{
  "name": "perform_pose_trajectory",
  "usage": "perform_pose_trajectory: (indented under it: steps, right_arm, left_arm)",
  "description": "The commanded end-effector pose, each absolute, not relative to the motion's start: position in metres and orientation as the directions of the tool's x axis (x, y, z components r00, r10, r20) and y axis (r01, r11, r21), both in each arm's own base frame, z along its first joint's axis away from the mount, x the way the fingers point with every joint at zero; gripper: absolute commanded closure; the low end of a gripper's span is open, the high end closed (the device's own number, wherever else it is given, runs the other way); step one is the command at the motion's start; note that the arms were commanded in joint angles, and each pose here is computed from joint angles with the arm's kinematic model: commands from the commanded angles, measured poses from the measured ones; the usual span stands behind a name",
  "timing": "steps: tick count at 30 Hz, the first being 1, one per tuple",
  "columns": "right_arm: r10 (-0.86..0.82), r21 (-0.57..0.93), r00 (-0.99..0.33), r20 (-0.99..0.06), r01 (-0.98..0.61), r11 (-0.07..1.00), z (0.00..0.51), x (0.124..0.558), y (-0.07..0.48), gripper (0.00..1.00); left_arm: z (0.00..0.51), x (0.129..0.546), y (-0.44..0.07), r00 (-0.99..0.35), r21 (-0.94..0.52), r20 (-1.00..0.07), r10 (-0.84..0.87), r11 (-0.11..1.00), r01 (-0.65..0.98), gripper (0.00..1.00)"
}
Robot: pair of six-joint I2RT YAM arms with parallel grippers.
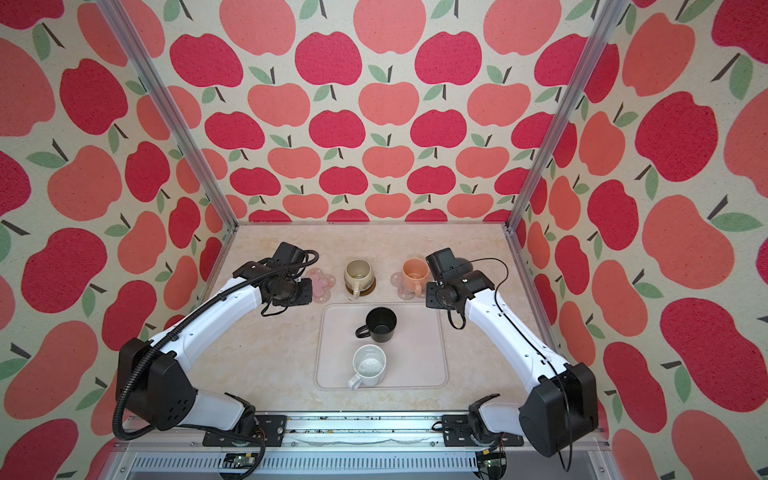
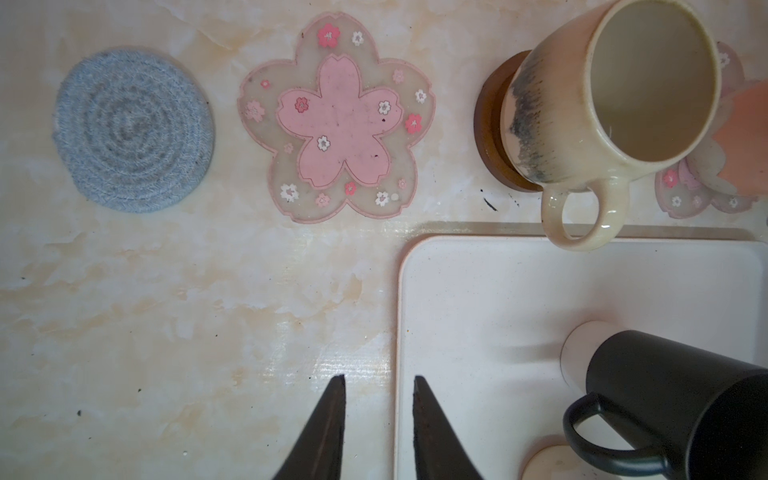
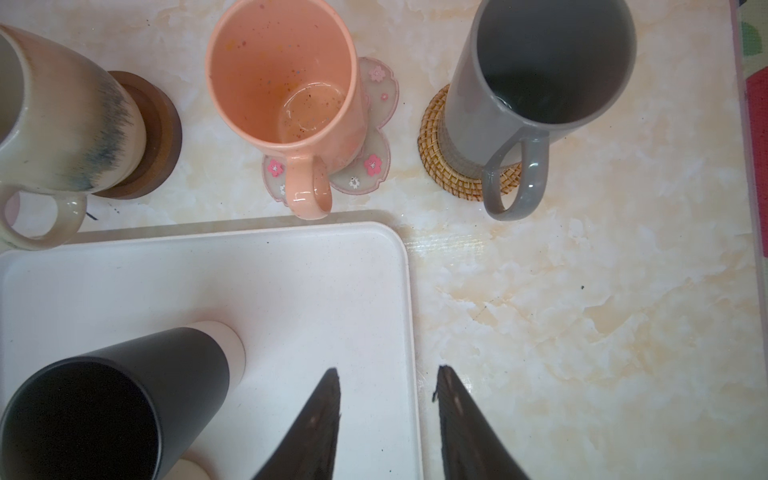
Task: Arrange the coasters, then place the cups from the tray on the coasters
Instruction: 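Raise the right gripper off the salmon-pink mug while moving the left gripper toward the tray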
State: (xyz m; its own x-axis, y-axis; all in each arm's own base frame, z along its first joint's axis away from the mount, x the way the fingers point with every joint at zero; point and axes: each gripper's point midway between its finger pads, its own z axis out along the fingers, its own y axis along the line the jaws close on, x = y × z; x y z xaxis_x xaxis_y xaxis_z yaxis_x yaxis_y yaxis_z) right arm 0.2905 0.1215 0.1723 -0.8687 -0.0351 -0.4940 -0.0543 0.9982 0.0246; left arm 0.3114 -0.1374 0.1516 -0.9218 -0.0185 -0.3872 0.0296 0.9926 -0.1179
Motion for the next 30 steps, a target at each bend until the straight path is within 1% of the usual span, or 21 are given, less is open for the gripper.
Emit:
perform_pose_trajectory:
  steps: [1, 8, 13, 16, 21, 26, 30]
  right_arm:
    - [-0.057, 0.000, -0.875, -0.480, -0.065, 0.998, 0.173, 0.279, 0.113, 0.58]
    - [-0.056, 0.008, -0.870, -0.489, -0.068, 0.998, 0.173, 0.274, 0.112, 0.57]
    - [-0.053, 0.019, -0.877, -0.478, -0.070, 0.997, 0.170, 0.275, 0.114, 0.57]
    - [-0.040, 0.019, -0.874, -0.485, -0.056, 0.998, 0.170, 0.275, 0.113, 0.57]
    - [-0.003, 0.061, -0.864, -0.504, -0.038, 0.997, 0.168, 0.278, 0.118, 0.57]
    - [-0.002, 0.067, -0.867, -0.498, -0.041, 0.997, 0.167, 0.278, 0.120, 0.57]
    - [0.001, 0.071, -0.873, -0.488, -0.039, 0.997, 0.162, 0.276, 0.121, 0.56]
  left_arm:
    - [0.154, 0.305, -0.143, -0.930, -0.086, -0.365, 0.043, 0.993, 0.079, 0.70]
    - [0.149, 0.289, -0.153, -0.934, -0.047, -0.332, 0.130, 0.987, 0.154, 0.70]
    - [0.149, 0.279, -0.168, -0.934, -0.120, -0.318, 0.164, 0.970, 0.211, 0.69]
    - [0.149, 0.275, -0.170, -0.931, -0.123, -0.318, 0.178, 0.966, 0.227, 0.69]
    - [0.147, 0.276, -0.176, -0.930, -0.138, -0.317, 0.186, 0.961, 0.239, 0.69]
    - [0.147, 0.264, -0.202, -0.901, -0.193, -0.316, 0.296, 0.910, 0.367, 0.69]
    - [0.147, 0.241, -0.230, -0.852, -0.257, -0.318, 0.416, 0.827, 0.500, 0.69]
